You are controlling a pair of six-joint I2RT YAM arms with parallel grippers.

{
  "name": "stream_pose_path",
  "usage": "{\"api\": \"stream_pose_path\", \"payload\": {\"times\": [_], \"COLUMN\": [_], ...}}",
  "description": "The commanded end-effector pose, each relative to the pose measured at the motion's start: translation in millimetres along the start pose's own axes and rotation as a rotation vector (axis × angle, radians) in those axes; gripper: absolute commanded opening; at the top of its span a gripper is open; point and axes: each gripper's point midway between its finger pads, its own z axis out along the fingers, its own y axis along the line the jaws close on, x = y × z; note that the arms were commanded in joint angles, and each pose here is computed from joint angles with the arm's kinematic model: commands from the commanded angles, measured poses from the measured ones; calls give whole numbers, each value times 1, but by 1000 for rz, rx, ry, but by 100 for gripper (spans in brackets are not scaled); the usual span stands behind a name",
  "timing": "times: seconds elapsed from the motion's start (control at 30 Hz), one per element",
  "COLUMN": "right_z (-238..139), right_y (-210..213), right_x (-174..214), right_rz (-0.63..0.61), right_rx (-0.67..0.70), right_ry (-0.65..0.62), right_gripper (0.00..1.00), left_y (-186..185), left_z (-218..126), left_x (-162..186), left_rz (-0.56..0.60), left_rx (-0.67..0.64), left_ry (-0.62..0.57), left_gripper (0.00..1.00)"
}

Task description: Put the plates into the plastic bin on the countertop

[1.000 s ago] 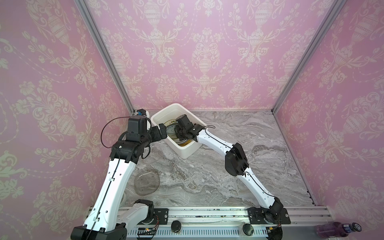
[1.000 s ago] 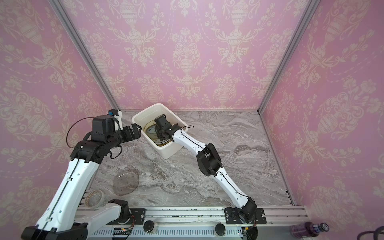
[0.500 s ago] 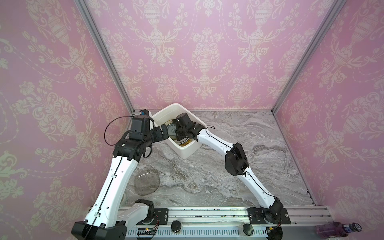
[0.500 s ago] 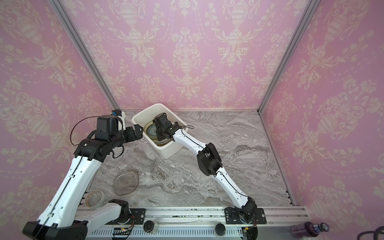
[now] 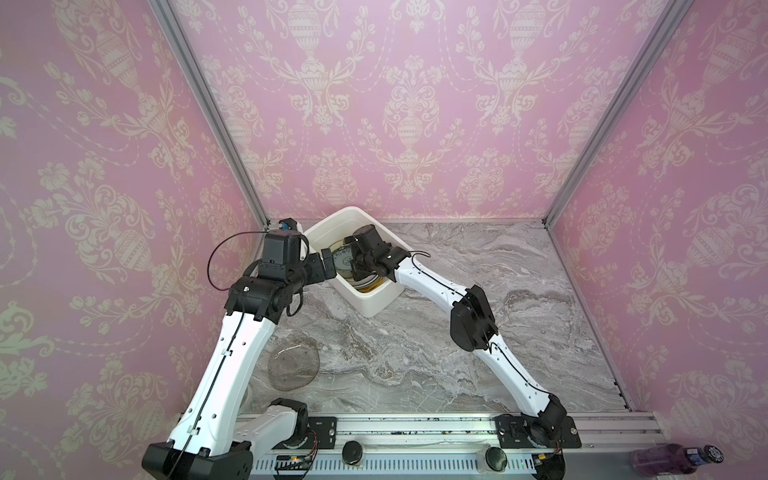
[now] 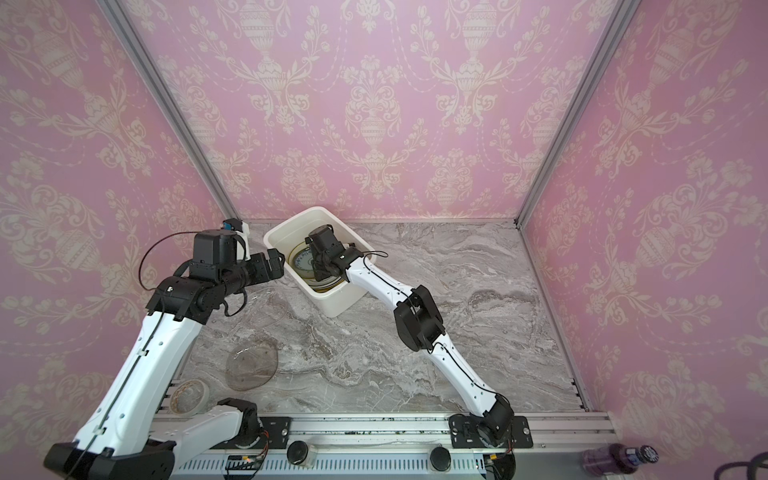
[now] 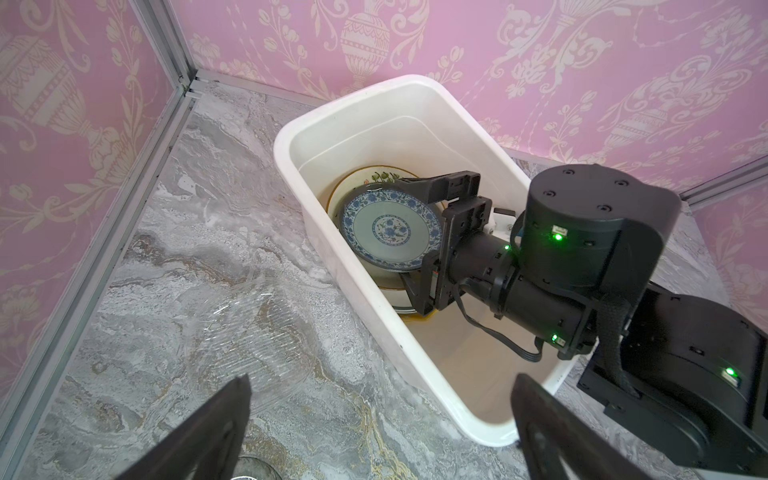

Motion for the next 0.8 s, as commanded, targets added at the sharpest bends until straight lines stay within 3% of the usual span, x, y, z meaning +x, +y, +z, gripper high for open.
{"api": "stream_pose_path", "payload": {"times": [0.0,0.77], "right_z": [-20,-63], "right_y": [25,59], "right_x": [-16,-10], "right_rz": [23,-7], "right_rx": [-35,-72], "right_ry": [-56,-84], "right_gripper": [100,100], "left_y": [2,6], "left_z": [-10,-34], "left_x": [-3,-16], "left_rz": [34,33], "left_rx": [-19,-41], "left_ry": [-12,-63], "left_gripper": [99,99]}}
